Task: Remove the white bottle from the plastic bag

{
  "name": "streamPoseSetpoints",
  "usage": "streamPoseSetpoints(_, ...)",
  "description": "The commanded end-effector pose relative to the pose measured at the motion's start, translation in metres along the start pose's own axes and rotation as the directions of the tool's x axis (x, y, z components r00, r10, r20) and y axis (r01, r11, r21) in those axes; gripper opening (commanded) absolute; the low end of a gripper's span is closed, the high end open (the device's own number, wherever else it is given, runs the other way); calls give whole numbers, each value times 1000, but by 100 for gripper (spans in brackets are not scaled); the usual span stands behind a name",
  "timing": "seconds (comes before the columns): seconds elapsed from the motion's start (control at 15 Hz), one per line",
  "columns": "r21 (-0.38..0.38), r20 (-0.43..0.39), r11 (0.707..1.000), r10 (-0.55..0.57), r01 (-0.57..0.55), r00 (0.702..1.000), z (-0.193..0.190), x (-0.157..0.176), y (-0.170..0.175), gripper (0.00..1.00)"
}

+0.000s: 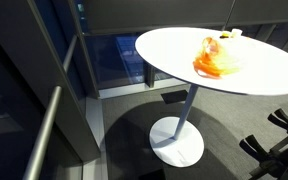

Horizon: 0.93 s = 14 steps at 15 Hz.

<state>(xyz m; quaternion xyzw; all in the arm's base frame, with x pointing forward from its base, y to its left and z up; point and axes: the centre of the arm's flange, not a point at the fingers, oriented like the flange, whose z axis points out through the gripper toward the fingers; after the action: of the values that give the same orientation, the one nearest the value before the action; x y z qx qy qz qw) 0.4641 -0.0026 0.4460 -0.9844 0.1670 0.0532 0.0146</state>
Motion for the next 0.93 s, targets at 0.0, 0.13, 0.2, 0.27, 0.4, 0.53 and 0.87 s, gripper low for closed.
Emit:
streamPoseSetpoints(0.0, -13, -64, 999, 52, -53, 997, 1, 32, 2, 100)
streamPoseSetpoints(0.13, 3, -77, 998, 67, -67, 995, 7, 46, 5, 100)
streamPoseSetpoints(0.2, 12, -83, 997, 74, -74, 994, 10, 52, 6, 100)
streamPoseSetpoints(0.27, 20, -85, 997, 80, -78, 993, 13, 58, 7, 100)
streamPoseSetpoints(0.4, 19, -92, 996, 88, -86, 992, 18, 68, 9, 100)
streamPoseSetpoints(0.53, 1, -102, 996, 93, -93, 990, 19, 71, 11, 100)
streamPoseSetpoints(0.87, -29, -120, 996, 76, -80, 990, 18, 63, 14, 100)
